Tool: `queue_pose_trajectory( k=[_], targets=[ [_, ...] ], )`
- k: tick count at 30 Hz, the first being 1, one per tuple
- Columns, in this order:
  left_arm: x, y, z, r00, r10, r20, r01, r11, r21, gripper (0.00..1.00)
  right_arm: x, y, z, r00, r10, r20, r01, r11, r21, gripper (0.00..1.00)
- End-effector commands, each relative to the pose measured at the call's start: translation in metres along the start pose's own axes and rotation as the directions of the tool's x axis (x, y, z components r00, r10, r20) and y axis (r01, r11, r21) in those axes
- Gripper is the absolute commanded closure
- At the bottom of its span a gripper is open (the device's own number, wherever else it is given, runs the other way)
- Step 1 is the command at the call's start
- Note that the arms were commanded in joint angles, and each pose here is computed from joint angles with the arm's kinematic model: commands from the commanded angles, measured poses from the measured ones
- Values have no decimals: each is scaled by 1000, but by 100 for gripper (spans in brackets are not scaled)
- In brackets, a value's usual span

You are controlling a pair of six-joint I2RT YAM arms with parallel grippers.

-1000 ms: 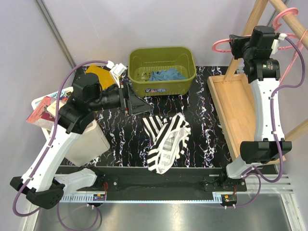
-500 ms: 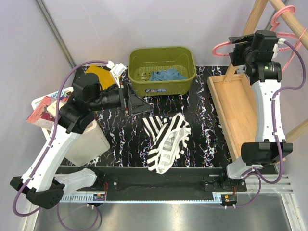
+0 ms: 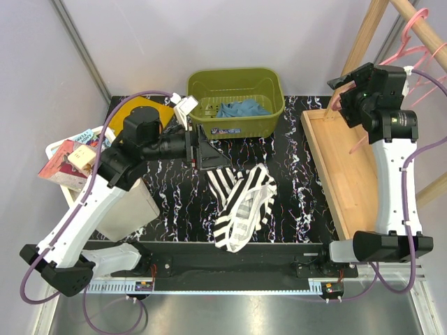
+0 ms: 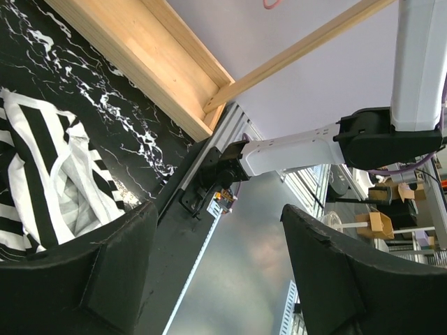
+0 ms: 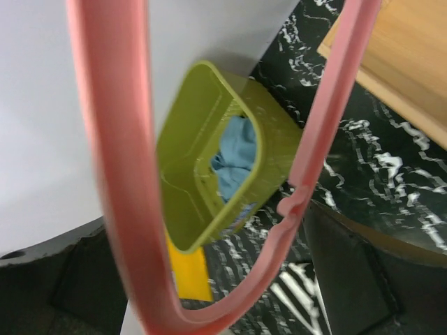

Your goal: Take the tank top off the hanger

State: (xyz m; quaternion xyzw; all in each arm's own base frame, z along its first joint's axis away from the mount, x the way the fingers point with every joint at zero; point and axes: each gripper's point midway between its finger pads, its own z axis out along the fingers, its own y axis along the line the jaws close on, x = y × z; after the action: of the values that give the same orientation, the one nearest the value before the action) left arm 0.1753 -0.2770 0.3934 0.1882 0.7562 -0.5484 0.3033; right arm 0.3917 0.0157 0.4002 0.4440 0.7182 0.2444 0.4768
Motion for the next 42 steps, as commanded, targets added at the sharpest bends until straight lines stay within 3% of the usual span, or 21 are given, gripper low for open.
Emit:
queue_pose_trajectory(
  k=[1,11,20,26,27,28,34,37,42],
  targets=[
    [-5,-14,3,999,32,12,-32,998,54,24,2,2,-24,983,-186,2,186,981,-55,0],
    [2,-15,13,1000,6,-25,-4,997,74,24,-6,-19,-45,904,-427,-6,427,904,22,0],
    [10,9,23,999,-40,-28,40,999,-5,24,-9,-1,-91,852,-523,28,524,849,-70,0],
    [29,49,44,998,4,-66,-16,982,-189,23,16,-14,-125,839,-536,-91,526,843,-115,0],
    [32,55,47,997,7,-75,-22,978,-208,13,22,-15,-129,836,-537,-116,522,842,-136,0],
    [38,61,50,996,12,-91,-32,973,-228,12,31,-19,-136,828,-540,-151,520,840,-156,0],
    [71,116,75,968,113,-224,-192,906,-377,7,103,-38,-170,657,-659,-366,563,752,-344,0],
    [102,153,95,940,101,-327,-248,859,-447,6,132,-51,-177,587,-679,-441,544,734,-407,0],
    [132,188,125,911,57,-407,-279,813,-511,5,159,-68,-184,546,-677,-494,506,736,-451,0]
  ],
)
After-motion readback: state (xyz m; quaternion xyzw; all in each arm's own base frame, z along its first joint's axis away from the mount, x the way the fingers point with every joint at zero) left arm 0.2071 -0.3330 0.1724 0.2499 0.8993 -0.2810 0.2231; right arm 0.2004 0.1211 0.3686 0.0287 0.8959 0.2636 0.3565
